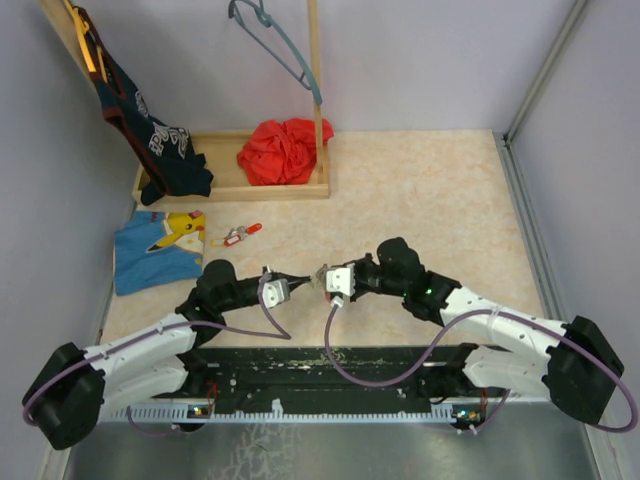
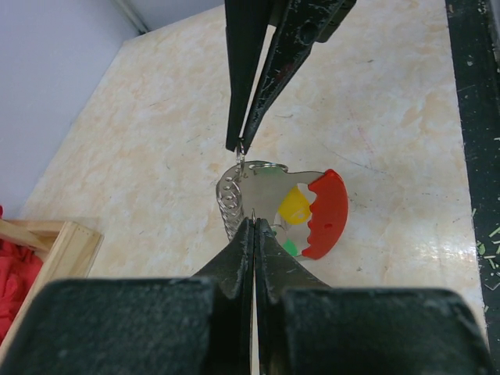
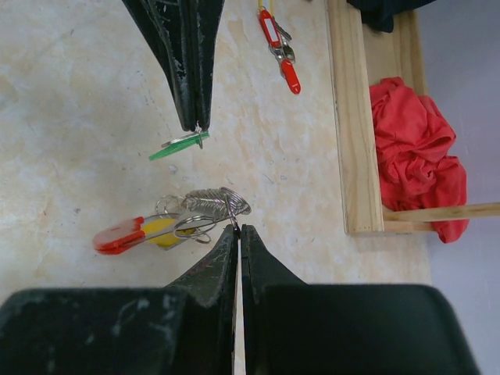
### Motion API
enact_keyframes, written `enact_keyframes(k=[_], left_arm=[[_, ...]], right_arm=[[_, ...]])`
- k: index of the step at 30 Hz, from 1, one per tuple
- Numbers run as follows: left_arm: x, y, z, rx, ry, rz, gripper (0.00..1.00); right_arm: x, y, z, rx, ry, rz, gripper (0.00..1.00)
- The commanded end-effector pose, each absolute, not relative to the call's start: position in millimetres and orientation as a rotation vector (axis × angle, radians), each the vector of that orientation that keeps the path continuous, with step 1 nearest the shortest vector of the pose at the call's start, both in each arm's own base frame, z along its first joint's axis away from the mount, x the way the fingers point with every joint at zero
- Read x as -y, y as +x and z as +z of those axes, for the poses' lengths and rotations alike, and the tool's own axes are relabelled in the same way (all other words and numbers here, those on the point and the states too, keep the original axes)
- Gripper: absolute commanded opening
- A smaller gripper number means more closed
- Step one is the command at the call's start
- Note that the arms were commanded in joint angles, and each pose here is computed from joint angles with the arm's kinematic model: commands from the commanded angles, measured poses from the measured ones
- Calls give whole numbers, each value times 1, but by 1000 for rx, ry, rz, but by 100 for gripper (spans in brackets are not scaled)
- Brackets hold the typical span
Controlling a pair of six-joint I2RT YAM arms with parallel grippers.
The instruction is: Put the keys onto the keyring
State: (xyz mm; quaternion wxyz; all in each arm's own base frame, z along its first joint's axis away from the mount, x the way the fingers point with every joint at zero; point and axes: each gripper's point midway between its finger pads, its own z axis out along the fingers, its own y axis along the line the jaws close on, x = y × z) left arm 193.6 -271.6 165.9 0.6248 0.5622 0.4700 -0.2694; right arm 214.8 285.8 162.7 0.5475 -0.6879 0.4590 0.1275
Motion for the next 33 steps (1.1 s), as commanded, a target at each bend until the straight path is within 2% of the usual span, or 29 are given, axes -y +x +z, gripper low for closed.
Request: enact_keyframes(k=[1, 33], left_arm=[[278, 185, 169, -999, 1338, -647, 0], [283, 186, 180, -983, 1324, -656, 0]], right_arm=[[-296, 213, 192, -974, -1584, 309, 0], [-315, 206, 186, -1037, -1616, 376, 0]])
